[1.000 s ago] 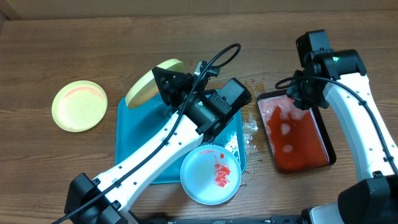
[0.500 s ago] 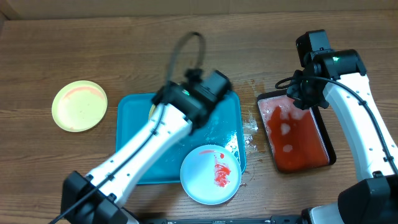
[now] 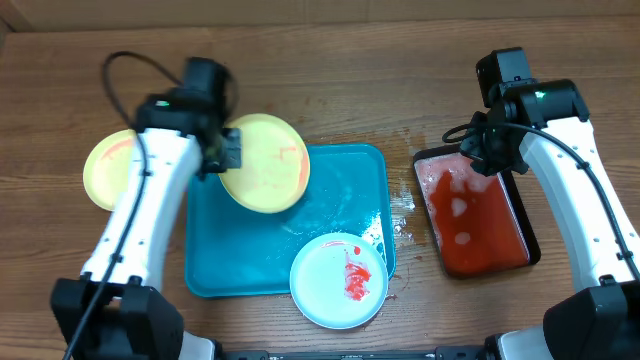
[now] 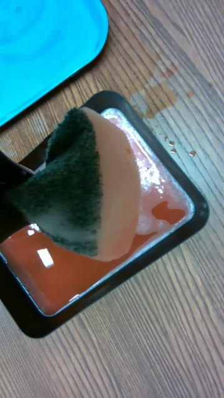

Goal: Clean dirty plates on tray and stack at the side

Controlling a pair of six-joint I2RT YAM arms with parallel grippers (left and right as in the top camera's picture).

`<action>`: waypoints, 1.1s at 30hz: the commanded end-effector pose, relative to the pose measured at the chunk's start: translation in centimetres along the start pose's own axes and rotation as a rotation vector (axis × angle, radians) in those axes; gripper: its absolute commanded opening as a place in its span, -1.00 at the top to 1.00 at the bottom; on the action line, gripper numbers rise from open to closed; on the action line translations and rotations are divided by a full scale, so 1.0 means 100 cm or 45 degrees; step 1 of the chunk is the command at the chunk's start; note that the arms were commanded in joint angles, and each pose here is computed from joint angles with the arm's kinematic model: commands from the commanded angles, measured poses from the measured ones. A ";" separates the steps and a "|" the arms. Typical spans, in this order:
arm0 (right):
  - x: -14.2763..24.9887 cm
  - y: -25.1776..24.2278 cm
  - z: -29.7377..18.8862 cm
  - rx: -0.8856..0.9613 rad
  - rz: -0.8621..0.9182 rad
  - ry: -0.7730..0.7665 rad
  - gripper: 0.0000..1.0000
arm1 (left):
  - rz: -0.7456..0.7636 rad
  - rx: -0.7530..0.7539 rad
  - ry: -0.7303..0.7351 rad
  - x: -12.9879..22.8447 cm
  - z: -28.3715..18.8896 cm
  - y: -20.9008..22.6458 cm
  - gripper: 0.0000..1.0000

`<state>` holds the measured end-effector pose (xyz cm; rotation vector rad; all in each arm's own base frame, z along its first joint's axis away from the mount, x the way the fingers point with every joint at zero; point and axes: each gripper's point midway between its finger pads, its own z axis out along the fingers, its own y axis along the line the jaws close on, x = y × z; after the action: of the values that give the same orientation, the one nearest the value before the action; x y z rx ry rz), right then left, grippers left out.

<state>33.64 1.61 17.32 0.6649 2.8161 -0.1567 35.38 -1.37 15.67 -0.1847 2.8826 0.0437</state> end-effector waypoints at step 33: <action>0.009 -0.002 0.000 -0.011 0.002 0.050 0.92 | -1.353 0.439 -0.062 0.035 0.113 0.230 0.91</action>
<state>32.99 2.00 17.10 0.6661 2.8513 -0.1330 31.00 22.01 4.16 -1.4690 2.3893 -0.5074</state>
